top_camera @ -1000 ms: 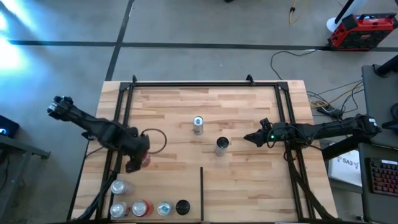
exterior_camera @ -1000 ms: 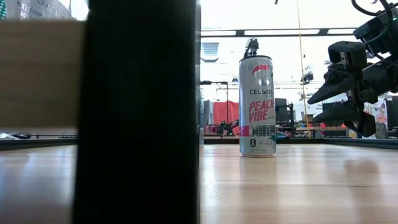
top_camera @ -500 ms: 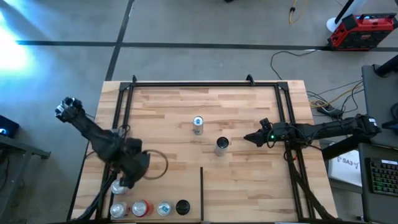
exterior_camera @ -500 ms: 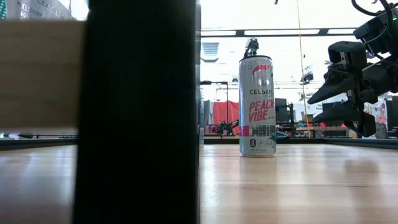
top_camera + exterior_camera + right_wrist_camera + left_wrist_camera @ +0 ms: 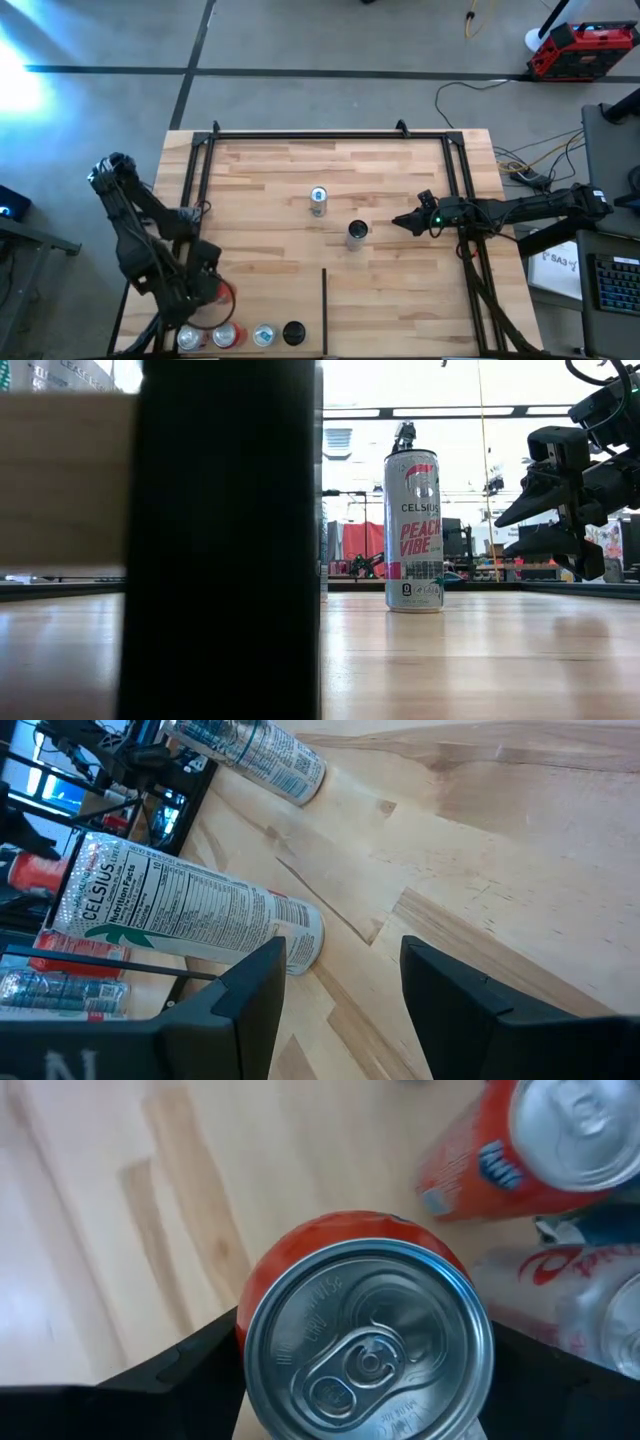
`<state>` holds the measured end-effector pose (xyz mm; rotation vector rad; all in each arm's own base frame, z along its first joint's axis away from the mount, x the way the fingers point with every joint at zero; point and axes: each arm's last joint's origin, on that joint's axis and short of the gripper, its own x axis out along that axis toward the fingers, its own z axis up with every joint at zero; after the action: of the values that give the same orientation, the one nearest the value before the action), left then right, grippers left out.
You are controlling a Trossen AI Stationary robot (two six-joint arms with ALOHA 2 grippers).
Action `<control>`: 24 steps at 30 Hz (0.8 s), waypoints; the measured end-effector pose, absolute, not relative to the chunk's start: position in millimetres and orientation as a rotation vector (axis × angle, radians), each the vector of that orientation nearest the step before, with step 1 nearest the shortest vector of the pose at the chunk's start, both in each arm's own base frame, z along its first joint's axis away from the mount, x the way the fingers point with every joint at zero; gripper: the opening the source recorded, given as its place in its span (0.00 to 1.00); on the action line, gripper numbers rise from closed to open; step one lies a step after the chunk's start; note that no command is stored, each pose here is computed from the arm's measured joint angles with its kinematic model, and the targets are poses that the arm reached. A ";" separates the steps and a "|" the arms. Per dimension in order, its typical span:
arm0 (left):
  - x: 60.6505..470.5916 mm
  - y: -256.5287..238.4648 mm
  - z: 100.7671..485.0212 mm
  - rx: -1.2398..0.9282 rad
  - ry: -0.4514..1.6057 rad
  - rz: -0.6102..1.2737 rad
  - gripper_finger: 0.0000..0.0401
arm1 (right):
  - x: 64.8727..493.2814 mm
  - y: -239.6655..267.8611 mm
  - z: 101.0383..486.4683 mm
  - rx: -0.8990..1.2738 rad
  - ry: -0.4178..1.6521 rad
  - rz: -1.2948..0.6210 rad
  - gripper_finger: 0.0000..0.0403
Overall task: Place canned beverage on shelf
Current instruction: Put the orange soda can on the shelf aligned with the other orange soda can
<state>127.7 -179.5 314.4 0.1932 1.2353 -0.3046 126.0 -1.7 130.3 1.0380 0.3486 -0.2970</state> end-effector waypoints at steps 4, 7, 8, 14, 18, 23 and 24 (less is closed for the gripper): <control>131.5 -183.1 311.4 0.246 1.215 -0.355 0.72 | 126.0 -1.8 130.3 1.038 0.348 -0.297 0.45; 134.5 -185.4 309.9 0.277 1.211 -0.375 0.73 | 126.0 -1.8 130.3 1.038 0.348 -0.297 0.45; 135.2 -186.5 309.3 0.284 1.210 -0.384 0.73 | 126.0 -1.7 130.3 1.038 0.349 -0.297 0.45; 139.4 -189.3 302.9 0.315 1.238 -0.441 0.74 | 126.0 -1.8 130.3 1.038 0.349 -0.297 0.45; 145.9 -187.0 300.9 0.316 1.256 -0.461 0.74 | 126.0 -1.8 130.3 1.038 0.349 -0.297 0.45; 153.9 -183.8 299.0 0.306 1.277 -0.488 0.74 | 126.0 -1.7 130.3 1.038 0.348 -0.297 0.45; 155.1 -183.9 298.5 0.303 1.279 -0.492 0.74 | 126.0 -1.8 130.3 1.037 0.349 -0.297 0.45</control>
<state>155.1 -183.9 298.5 0.3028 1.2791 -0.4918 126.0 -1.8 130.3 1.0375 0.3487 -0.2973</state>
